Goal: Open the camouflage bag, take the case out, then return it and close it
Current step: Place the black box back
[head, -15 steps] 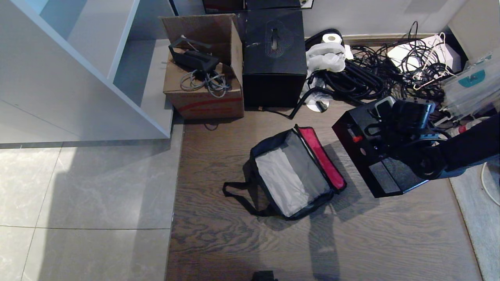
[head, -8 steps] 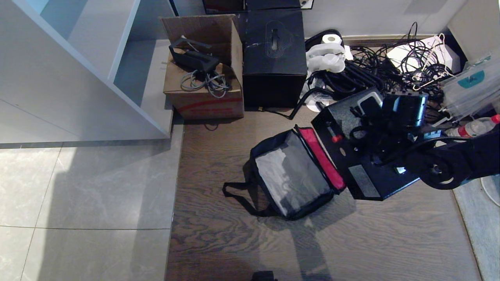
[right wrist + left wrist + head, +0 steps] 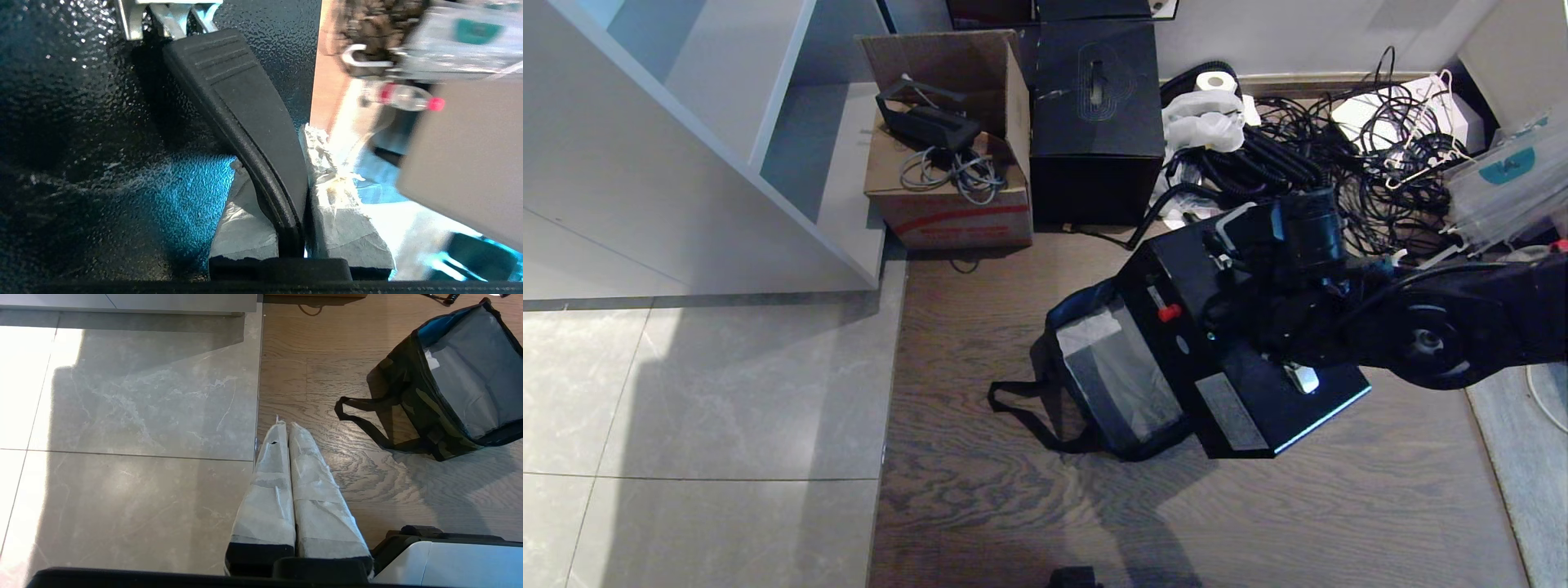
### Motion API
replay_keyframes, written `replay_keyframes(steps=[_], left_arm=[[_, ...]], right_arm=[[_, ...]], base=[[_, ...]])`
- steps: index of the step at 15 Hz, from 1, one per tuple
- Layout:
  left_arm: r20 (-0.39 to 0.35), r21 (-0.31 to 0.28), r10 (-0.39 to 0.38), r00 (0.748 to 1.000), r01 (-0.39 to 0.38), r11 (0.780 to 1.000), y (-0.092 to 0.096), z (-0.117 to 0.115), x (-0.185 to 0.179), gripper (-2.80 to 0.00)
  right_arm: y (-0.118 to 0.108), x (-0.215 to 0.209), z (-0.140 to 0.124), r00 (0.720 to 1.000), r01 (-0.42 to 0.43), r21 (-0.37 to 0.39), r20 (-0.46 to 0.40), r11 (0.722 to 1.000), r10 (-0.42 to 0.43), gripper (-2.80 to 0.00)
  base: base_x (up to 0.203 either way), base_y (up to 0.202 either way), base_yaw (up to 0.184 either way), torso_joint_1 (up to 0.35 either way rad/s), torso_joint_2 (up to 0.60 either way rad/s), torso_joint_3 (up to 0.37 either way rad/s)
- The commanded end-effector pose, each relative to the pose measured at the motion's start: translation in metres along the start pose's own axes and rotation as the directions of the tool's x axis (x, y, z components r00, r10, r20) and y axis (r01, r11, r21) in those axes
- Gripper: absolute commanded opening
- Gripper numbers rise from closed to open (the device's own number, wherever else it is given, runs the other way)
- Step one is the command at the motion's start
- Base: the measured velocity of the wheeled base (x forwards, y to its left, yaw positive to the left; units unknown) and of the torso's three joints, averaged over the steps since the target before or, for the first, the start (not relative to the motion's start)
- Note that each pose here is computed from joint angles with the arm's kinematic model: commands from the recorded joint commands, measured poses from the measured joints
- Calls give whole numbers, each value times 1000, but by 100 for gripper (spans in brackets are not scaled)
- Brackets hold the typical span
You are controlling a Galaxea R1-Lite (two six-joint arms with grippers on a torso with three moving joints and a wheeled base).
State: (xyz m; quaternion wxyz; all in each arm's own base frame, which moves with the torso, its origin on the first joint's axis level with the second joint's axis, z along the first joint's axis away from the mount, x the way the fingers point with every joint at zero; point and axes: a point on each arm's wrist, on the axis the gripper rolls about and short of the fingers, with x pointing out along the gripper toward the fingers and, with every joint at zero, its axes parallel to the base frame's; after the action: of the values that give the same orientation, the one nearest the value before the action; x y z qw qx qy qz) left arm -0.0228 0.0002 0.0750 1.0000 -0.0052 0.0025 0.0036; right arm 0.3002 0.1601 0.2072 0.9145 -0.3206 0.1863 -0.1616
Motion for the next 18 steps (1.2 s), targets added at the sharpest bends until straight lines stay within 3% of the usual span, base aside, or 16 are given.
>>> replay_keyframes(steps=[1, 9, 18], left_arm=[[1, 0, 0, 1000, 0, 1000, 0, 0, 0, -280], [1, 0, 0, 1000, 0, 1000, 0, 0, 0, -280], [1, 0, 0, 1000, 0, 1000, 0, 0, 0, -280]], right_arm=[[20, -7, 7, 999, -44, -3, -4, 999, 44, -280], [83, 7, 37, 997, -80, 70, 20, 994, 79, -280], [116, 29, 32, 997, -68, 111, 31, 991, 65, -280]], base=[[0, 0, 0, 0, 0, 0], [0, 0, 0, 0, 0, 0], [0, 0, 0, 0, 0, 0]])
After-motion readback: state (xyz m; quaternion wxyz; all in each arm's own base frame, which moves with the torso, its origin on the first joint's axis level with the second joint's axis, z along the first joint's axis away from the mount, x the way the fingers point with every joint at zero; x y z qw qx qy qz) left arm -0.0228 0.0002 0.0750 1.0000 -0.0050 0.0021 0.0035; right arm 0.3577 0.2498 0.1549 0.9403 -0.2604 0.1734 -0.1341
